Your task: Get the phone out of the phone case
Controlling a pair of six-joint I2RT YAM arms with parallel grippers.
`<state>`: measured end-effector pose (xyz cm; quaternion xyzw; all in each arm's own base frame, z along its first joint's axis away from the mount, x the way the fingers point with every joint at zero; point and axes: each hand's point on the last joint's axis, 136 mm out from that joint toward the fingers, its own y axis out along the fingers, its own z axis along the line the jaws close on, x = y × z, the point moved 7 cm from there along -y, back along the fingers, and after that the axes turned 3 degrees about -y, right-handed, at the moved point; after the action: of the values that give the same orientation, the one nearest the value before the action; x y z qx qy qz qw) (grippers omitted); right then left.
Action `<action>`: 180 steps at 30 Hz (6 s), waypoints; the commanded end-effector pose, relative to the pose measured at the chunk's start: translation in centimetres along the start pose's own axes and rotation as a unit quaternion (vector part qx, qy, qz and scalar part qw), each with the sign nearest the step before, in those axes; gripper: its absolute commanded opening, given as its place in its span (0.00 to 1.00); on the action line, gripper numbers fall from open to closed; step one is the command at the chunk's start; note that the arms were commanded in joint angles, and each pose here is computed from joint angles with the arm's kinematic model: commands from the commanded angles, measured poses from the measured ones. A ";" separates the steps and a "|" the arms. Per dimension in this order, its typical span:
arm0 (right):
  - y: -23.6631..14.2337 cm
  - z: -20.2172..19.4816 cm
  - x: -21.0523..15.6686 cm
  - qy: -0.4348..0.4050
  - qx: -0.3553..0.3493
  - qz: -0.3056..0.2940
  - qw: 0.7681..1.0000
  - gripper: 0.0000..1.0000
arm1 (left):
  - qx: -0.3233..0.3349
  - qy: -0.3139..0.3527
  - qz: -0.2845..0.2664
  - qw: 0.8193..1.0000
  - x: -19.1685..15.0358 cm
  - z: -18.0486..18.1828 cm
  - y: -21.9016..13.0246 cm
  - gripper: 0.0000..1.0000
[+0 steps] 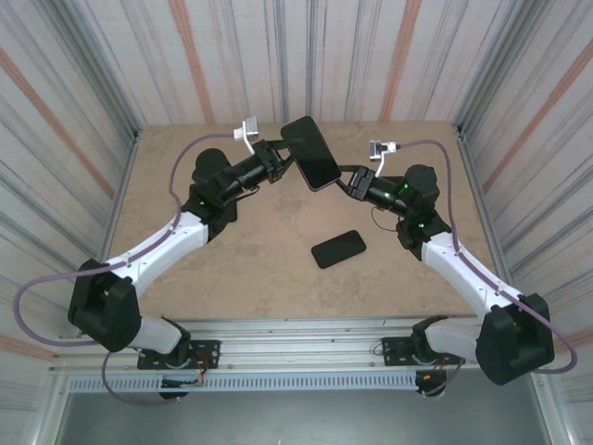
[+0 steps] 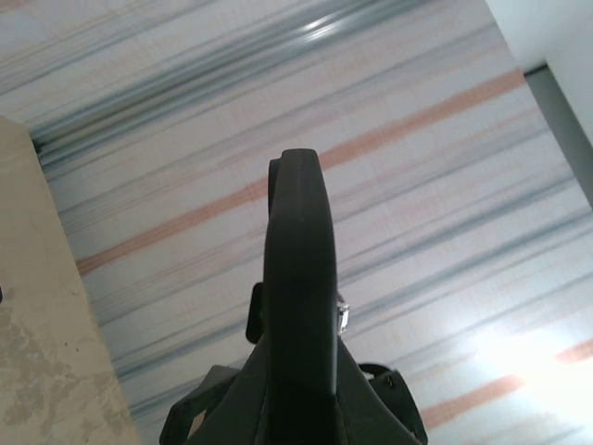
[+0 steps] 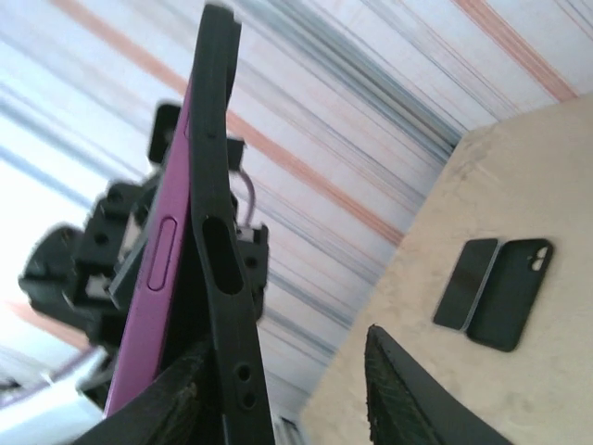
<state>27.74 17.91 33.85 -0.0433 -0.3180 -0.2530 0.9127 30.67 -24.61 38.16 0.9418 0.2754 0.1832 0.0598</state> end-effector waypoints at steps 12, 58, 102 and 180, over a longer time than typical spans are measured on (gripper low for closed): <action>0.7 4.1 0.5 0.088 0.090 -0.023 0.992 0.24 | 0.020 -0.047 -0.109 0.993 1.0 1.6 -0.8 0.00; 1.3 -1.7 2.4 0.079 -0.001 -0.228 0.970 0.00 | 0.124 -0.120 -0.131 0.976 -5.9 1.0 -1.0 0.69; 3.6 -2.2 -0.2 0.014 -0.009 -0.248 0.969 0.00 | 0.082 -0.211 -0.187 0.956 -5.1 2.8 2.3 0.49; 3.8 -5.5 -2.9 0.048 -0.108 -0.290 0.950 0.00 | 0.015 -0.189 -0.217 0.957 -3.2 -0.2 5.9 0.02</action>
<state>31.06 20.48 28.61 0.0012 -0.2510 -0.5519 0.7952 32.34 -31.81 33.09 0.8779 0.4694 -0.0614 0.0719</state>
